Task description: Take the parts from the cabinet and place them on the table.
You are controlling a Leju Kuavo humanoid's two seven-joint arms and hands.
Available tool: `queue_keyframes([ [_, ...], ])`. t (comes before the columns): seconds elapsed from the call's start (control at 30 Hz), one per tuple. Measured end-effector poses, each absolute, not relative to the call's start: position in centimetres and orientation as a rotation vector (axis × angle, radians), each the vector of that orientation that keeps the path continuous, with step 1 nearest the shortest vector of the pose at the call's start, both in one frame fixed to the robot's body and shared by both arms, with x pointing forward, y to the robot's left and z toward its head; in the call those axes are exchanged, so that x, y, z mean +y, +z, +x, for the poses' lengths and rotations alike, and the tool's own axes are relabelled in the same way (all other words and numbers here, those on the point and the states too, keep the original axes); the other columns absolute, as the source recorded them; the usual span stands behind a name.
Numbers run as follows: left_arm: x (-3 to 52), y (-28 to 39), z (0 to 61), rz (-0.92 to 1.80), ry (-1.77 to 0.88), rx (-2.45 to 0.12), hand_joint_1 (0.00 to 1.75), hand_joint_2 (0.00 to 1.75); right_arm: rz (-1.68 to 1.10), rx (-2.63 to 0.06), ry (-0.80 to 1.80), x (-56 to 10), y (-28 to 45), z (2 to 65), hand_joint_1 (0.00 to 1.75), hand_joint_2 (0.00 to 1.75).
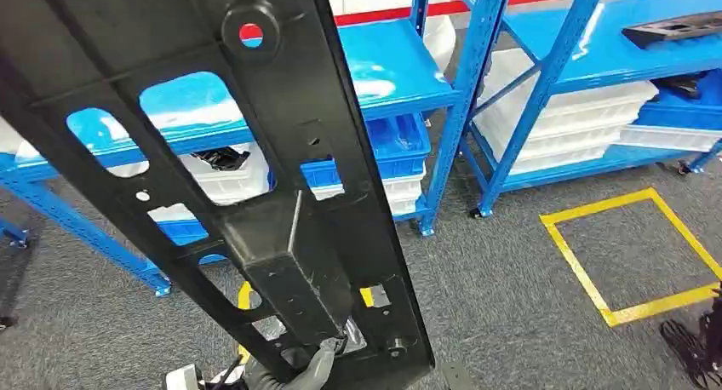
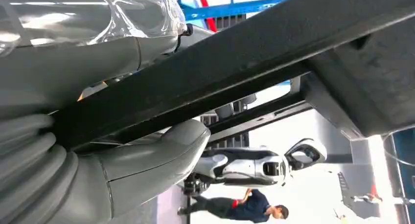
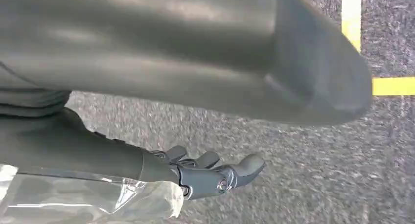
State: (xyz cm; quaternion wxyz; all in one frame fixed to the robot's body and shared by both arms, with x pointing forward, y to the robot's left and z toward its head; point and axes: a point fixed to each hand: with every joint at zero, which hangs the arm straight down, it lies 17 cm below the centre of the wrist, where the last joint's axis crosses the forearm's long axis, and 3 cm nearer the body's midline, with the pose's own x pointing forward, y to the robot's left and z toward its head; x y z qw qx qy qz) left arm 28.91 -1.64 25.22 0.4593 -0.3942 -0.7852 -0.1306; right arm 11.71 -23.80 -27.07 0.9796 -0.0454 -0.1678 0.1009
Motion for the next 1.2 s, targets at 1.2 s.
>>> queue_keyframes([
  [1.2,-2.40,26.00,28.78,-1.009,-0.366,-1.944,1.75,1.75,-0.082,-0.357,0.168,-23.52,-26.98,11.73,0.00,0.00],
])
